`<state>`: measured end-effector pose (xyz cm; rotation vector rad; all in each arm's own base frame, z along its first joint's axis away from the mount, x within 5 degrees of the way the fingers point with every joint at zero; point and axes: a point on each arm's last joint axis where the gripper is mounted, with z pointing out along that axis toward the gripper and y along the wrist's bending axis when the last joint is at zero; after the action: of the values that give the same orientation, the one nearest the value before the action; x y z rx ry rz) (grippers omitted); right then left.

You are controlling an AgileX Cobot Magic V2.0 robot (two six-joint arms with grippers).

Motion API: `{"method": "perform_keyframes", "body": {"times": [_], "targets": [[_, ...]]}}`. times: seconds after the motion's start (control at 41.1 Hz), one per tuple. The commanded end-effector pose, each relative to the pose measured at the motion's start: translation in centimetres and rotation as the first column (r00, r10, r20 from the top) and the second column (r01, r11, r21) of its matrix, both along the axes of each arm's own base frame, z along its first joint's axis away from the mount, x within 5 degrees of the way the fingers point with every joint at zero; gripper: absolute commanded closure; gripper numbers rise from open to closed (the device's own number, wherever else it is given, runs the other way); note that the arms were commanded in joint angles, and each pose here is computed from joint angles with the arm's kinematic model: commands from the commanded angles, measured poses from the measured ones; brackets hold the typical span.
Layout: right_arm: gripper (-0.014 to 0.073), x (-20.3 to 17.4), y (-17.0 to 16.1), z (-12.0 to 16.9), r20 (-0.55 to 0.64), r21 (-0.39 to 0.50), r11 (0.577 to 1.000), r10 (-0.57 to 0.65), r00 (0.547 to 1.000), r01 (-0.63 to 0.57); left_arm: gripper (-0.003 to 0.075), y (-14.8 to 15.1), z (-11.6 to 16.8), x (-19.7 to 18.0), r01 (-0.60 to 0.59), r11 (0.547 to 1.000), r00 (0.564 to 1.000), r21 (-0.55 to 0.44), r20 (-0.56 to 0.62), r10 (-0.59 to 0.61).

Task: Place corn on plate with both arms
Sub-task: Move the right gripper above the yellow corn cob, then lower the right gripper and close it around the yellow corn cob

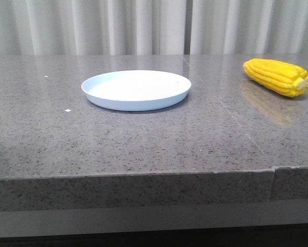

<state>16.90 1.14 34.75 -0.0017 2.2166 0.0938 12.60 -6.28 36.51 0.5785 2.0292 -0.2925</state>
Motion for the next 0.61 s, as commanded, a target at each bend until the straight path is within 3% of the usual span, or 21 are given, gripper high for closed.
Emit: {"method": "perform_keyframes", "body": {"times": [0.0,0.341,0.585], "targets": [[-0.0008,2.3,-0.1,1.6,0.015,-0.021,1.0,0.0,1.0,0.001,0.0323,0.0,1.4,0.2,-0.015,0.998,0.997,-0.056,0.08,0.019],[-0.0008,10.7,1.0,2.3,-0.174,-0.034,0.998,0.047,0.984,-0.054,0.0324,0.0,1.4,0.2,-0.015,0.998,0.997,-0.056,0.08,0.019],[-0.0008,16.4,1.5,1.6,-0.231,-0.024,0.998,0.057,0.971,-0.064,0.0324,0.0,1.4,0.2,-0.015,0.998,0.997,-0.056,0.08,0.019]]}}
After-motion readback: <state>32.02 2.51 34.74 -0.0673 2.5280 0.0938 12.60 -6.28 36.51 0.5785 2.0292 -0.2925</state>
